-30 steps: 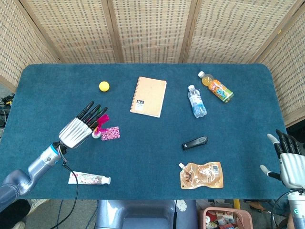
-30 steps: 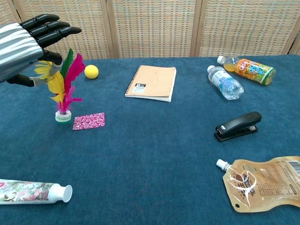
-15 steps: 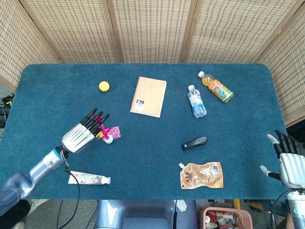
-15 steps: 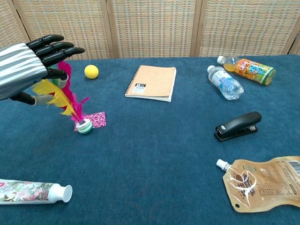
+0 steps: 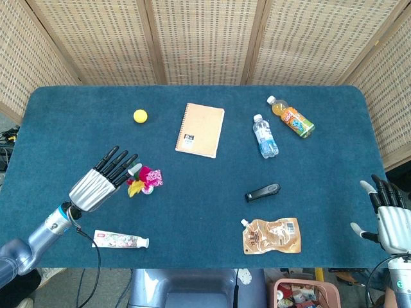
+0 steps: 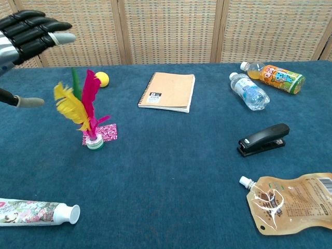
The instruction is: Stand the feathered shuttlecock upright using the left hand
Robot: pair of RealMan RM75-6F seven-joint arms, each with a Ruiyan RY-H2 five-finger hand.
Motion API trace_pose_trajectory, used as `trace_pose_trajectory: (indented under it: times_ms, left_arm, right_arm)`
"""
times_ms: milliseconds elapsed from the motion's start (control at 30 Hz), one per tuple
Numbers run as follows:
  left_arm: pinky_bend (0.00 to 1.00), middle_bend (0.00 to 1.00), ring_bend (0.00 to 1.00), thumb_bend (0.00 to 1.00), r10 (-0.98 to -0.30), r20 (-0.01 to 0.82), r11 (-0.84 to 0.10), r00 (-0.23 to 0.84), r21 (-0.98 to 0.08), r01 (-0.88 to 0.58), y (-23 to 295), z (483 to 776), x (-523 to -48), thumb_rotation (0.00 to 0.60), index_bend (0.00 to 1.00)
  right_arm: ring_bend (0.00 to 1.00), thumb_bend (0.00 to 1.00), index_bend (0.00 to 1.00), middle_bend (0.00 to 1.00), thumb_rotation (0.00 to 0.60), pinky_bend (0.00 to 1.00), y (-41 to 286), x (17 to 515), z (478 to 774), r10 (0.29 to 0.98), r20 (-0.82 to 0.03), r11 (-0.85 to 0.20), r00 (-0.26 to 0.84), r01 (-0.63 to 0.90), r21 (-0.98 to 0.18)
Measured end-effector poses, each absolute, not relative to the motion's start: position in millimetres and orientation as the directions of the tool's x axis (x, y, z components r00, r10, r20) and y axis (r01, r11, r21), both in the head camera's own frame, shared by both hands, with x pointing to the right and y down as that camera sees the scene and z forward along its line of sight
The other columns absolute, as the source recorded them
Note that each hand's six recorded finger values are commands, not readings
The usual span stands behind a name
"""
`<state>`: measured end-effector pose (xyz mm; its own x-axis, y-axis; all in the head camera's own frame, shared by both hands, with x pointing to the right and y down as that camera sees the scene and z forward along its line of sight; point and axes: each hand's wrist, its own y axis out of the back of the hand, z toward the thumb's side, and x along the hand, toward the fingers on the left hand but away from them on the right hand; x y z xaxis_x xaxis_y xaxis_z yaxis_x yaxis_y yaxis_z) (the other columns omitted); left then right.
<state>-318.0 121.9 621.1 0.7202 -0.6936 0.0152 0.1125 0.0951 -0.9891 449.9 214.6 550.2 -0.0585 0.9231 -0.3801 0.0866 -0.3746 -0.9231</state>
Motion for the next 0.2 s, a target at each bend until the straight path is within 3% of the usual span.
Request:
trace_pose_trajectory:
  times_ms: [200]
  left_arm:
    - [0.0,0.0,0.0,0.0,-0.832,-0.004,0.008,0.554,-1.0,0.004,118.6,590.9,-359.6,0.6,0.0]
  right_arm:
    - [0.0,0.0,0.0,0.0,0.6,0.0,214.1,452.0,547.5,0.925,-0.374,-0.368,-0.062,0.088,-0.926]
